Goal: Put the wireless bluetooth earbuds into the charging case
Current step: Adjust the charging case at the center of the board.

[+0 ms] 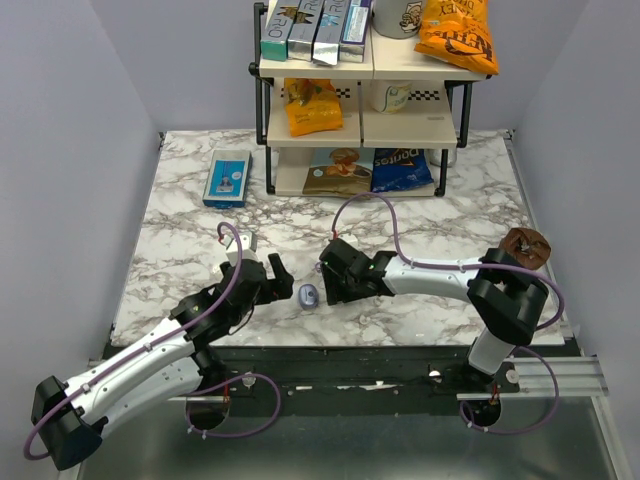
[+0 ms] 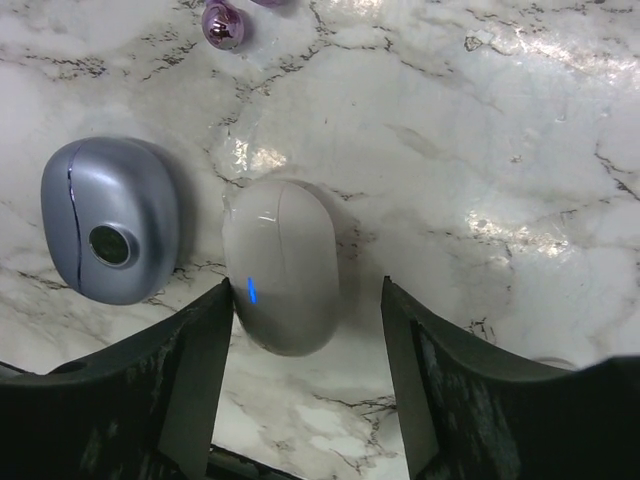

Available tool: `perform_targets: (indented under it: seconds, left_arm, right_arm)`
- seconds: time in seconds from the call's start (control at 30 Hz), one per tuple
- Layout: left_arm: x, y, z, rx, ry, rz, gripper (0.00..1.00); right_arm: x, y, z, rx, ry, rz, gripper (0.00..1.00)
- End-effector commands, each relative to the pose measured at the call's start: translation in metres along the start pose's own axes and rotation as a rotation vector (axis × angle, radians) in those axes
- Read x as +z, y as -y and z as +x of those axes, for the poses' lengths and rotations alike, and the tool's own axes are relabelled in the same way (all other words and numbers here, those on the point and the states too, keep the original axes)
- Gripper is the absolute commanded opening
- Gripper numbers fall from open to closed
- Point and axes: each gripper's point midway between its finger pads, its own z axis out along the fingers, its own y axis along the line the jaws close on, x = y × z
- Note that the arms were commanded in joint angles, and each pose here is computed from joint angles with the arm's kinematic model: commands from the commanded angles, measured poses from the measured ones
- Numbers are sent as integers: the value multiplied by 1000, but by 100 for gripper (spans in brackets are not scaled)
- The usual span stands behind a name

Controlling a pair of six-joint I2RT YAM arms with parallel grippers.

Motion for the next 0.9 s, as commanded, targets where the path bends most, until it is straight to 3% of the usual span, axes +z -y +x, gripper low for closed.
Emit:
perform_targets:
  seconds: [0.0, 0.17, 0.43, 0.73, 0.87]
  left_arm:
    - [3, -7, 3, 5, 7, -29, 99]
    - [6, -7, 6, 9, -6, -35, 99]
    - [11, -6, 10, 9, -17, -34, 99]
    - [15, -2, 10, 41, -33, -38, 99]
    - [17, 1, 10, 60, -46, -37, 99]
  right_arm:
    - [3, 18, 6, -71, -5, 78, 61]
    - [1, 32, 3, -150, 9, 136, 52]
    - [3, 49, -2, -180, 28, 208, 50]
    - [8, 67, -14, -123, 30, 225, 50]
    - [4, 70, -15, -138, 40, 221, 58]
